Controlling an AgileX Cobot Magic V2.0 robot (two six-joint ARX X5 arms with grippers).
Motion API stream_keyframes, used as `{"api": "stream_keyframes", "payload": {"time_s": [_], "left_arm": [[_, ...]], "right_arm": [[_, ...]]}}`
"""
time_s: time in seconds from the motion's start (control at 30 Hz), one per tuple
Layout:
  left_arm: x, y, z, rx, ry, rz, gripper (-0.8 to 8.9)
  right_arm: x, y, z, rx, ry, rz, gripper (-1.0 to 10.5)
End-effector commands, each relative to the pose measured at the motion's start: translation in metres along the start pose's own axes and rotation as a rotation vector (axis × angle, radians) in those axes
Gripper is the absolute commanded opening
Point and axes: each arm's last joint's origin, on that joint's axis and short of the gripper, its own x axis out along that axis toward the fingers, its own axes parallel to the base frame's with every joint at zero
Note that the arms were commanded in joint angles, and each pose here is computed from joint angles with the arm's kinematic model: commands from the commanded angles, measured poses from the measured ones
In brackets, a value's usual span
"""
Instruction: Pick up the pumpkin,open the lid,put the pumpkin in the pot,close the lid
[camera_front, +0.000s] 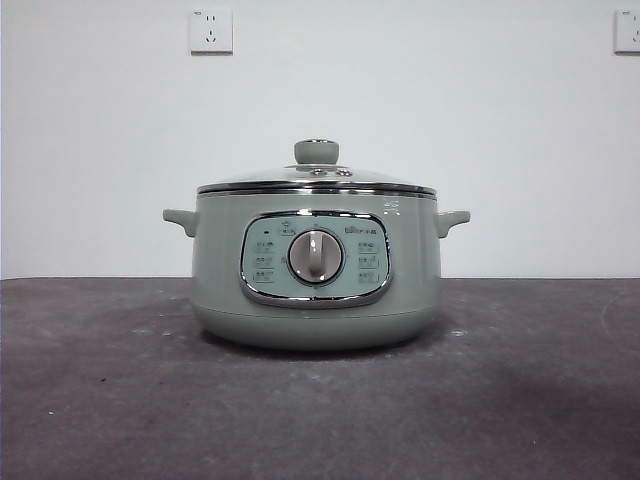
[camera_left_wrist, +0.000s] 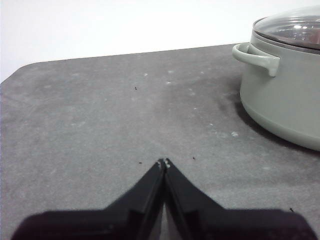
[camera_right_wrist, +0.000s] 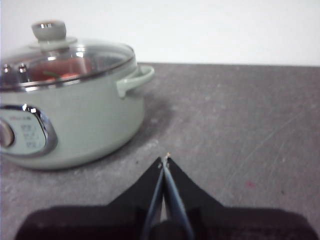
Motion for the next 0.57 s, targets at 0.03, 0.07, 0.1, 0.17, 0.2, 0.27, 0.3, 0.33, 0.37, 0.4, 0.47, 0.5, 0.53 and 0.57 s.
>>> {"api": "stream_keyframes", "payload": {"time_s": [0.03, 0.07, 0.1, 0.17, 0.2, 0.27, 0.3, 0.33, 0.37, 0.4, 0.47, 0.5, 0.53, 0.57], "left_arm": [[0.0014, 0.0001, -0.005, -0.011, 0.013, 0.004, -0.04], [0.0014, 0.0001, -0.005, -0.011, 0.013, 0.003, -0.04], [0.0014, 0.0001, -0.005, -0.011, 0.013, 0.003, -0.04], [0.0014, 0.0001, -0.005, -0.011, 0.013, 0.004, -0.04], [0.0014, 0.0002, -0.005, -0.011, 0.013, 0.004, -0.04], [0.0014, 0.0002, -0.0049, -0.011, 0.012, 0.004, -0.04], [0.0014, 0.0002, -0.0049, -0.011, 0.012, 0.004, -0.04], [0.0014, 0.0001, -0.0049, -0.011, 0.012, 0.004, -0.04], [0.0014, 0.0001, -0.0049, -0.011, 0.012, 0.004, -0.04], [0.0014, 0.0001, -0.0049, -0.011, 0.012, 0.004, -0.04], [0.0014, 0.0001, -0.0049, -0.011, 0.012, 0.004, -0.03], [0.0014, 0.0001, -0.0049, -0.011, 0.012, 0.004, -0.04], [0.0014, 0.0001, -0.0049, -0.011, 0.012, 0.004, -0.04], [0.0014, 0.0002, -0.0049, -0.011, 0.012, 0.004, -0.04]], "right_arm": [[0.0006, -0.0003, -0.0067, 0.017, 0.043, -0.006, 0.0], [0.0006, -0.0004, -0.007, 0.018, 0.046, -0.008, 0.0], [0.0006, -0.0002, -0.0067, 0.022, 0.043, -0.004, 0.0], [0.0006, -0.0001, -0.0067, 0.064, 0.043, -0.002, 0.0], [0.0006, -0.0001, -0.0067, 0.085, 0.042, -0.002, 0.0], [0.0006, -0.0002, -0.0066, 0.09, 0.042, -0.005, 0.0], [0.0006, -0.0002, -0.0066, 0.09, 0.042, -0.005, 0.0], [0.0006, -0.0001, -0.0066, 0.09, 0.042, -0.004, 0.0], [0.0006, -0.0001, -0.0066, 0.09, 0.042, -0.003, 0.0], [0.0006, -0.0001, -0.0066, 0.09, 0.042, -0.003, 0.0], [0.0006, -0.0001, -0.0066, 0.09, 0.042, -0.004, 0.0], [0.0006, -0.0001, -0.0066, 0.09, 0.042, -0.004, 0.0], [0.0006, -0.0001, -0.0066, 0.09, 0.042, -0.004, 0.0], [0.0006, -0.0001, -0.0066, 0.09, 0.042, -0.003, 0.0]]}}
